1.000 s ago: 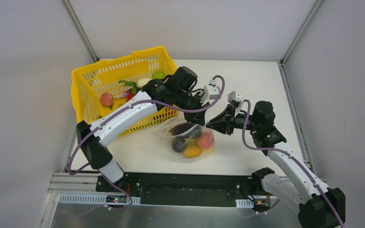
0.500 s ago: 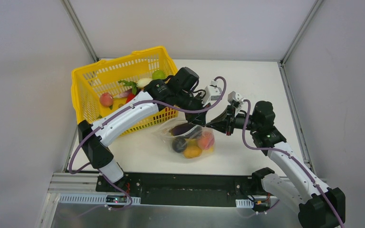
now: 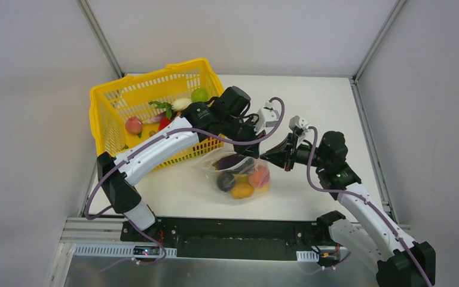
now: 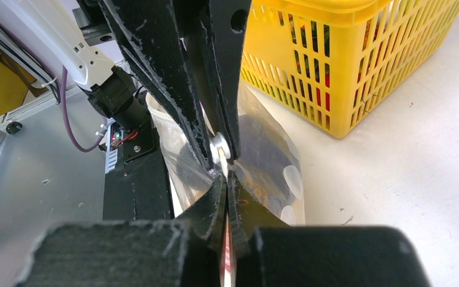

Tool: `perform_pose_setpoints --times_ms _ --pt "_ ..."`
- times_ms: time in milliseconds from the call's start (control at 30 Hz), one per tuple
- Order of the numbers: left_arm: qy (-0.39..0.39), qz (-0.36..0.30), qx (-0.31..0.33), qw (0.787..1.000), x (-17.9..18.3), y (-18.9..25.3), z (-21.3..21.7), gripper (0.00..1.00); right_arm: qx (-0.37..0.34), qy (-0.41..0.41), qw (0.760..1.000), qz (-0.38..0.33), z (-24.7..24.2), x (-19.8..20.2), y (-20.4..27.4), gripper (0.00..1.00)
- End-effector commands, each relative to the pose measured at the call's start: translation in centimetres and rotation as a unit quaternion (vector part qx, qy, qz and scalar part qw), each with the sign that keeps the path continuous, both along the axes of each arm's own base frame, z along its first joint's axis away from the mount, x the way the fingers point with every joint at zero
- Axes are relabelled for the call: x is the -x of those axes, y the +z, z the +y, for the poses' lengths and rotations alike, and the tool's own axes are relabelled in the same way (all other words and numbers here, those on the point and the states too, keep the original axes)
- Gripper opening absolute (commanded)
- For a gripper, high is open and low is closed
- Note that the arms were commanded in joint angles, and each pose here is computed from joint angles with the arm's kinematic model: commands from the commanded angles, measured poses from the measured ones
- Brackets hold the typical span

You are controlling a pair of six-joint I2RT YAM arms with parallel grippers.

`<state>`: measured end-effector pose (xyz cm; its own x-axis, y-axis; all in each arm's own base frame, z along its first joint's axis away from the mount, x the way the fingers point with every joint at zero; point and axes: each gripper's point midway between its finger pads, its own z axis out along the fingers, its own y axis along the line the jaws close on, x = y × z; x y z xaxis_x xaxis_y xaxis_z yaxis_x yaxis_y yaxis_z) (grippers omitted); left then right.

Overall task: Place the food in the zip-top bag and seal the zipper
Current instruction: Zip the zipper food storage bag at the center of the board.

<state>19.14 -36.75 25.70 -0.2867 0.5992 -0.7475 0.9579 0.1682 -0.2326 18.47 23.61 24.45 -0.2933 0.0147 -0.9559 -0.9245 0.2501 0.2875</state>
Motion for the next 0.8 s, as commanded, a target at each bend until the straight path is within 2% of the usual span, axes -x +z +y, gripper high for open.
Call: perform_pose_setpoints --times_ms 0,600,767 --pt "0.018 -0.008 -0.031 0.999 0.6 -0.5 2.3 0.00 -0.028 -0.014 0.998 -0.045 -0.1 -0.4 2.5 0.00" --pt "0.045 -0.032 -0.057 0.997 0.4 -1.2 5.2 0.00 -0.035 -0.048 0.997 -0.057 -0.8 -0.5 2.8 0.00" --pt "0.051 -0.039 -0.045 0.997 0.7 -0.7 5.6 0.00 -0.032 -0.053 0.996 -0.061 -1.1 -0.4 2.9 0.00"
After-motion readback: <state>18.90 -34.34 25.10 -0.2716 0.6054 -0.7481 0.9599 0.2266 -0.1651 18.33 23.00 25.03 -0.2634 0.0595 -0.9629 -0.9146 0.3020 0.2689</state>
